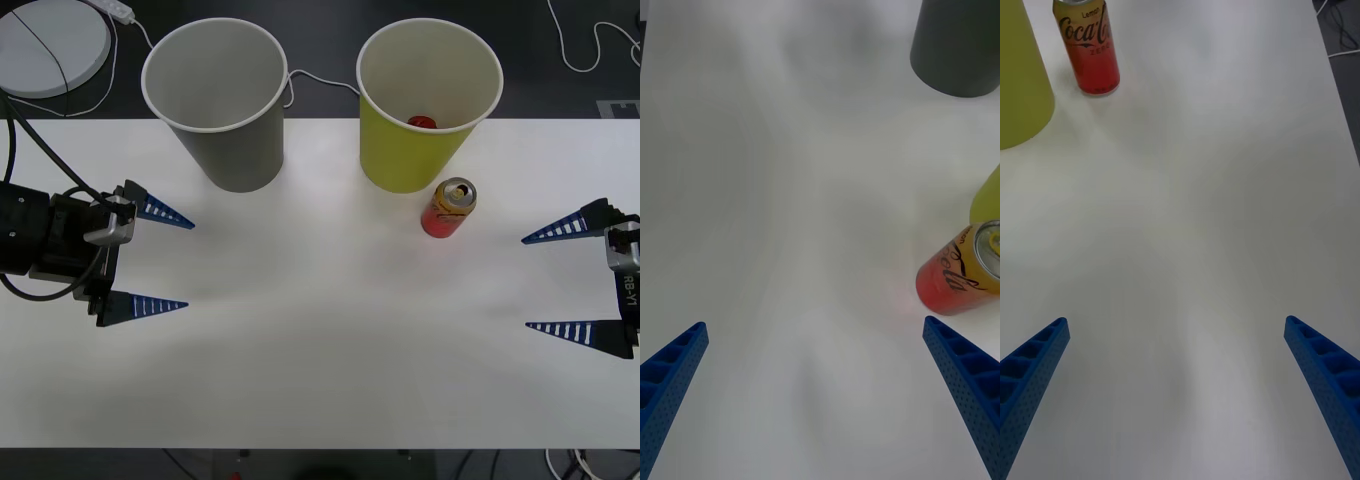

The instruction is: Put the can into the green bin and the plastic bottle into the gray bin

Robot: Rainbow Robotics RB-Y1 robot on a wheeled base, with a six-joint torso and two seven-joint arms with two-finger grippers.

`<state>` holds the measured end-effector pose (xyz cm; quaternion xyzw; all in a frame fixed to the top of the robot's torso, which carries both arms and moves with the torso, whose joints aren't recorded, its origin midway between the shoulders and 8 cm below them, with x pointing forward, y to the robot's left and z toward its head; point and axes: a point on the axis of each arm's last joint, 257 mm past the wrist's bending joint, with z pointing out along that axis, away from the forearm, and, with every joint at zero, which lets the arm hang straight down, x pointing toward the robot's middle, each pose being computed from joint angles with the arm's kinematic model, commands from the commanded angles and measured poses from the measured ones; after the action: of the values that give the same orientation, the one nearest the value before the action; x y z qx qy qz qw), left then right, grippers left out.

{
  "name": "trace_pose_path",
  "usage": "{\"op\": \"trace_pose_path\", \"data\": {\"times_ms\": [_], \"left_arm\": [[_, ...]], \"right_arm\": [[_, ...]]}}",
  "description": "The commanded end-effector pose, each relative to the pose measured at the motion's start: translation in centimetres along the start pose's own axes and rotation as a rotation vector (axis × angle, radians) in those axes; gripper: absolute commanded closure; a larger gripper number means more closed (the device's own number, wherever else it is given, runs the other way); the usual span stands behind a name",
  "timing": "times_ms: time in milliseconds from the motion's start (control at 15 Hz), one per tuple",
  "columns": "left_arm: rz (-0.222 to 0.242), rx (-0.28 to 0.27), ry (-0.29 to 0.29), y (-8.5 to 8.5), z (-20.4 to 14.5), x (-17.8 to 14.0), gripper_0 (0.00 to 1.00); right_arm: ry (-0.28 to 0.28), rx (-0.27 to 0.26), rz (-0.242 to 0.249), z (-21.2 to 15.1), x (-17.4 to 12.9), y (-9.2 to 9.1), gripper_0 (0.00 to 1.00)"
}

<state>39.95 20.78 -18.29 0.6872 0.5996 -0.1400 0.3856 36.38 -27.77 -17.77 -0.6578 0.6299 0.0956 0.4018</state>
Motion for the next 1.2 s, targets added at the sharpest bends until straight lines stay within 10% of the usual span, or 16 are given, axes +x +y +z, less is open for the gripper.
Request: {"op": "trace_pose_path", "data": {"times_ms": [67, 667, 1200], "left_arm": [[0.0, 0.0, 0.0, 0.0, 0.0, 0.0, 0.0], [0.0, 0.0, 0.0, 0.0, 0.0, 0.0, 0.0], [0.0, 0.0, 0.0, 0.0, 0.0, 0.0, 0.0]], "right_arm": [[0.0, 0.0, 0.0, 0.0, 0.0, 0.0, 0.0], [-0.023, 0.079, 0.056, -0.7, 0.3, -1.4, 0.0], [-0.087, 0.262, 0.277, -1.1, 2.4, -2.0, 0.0]]}}
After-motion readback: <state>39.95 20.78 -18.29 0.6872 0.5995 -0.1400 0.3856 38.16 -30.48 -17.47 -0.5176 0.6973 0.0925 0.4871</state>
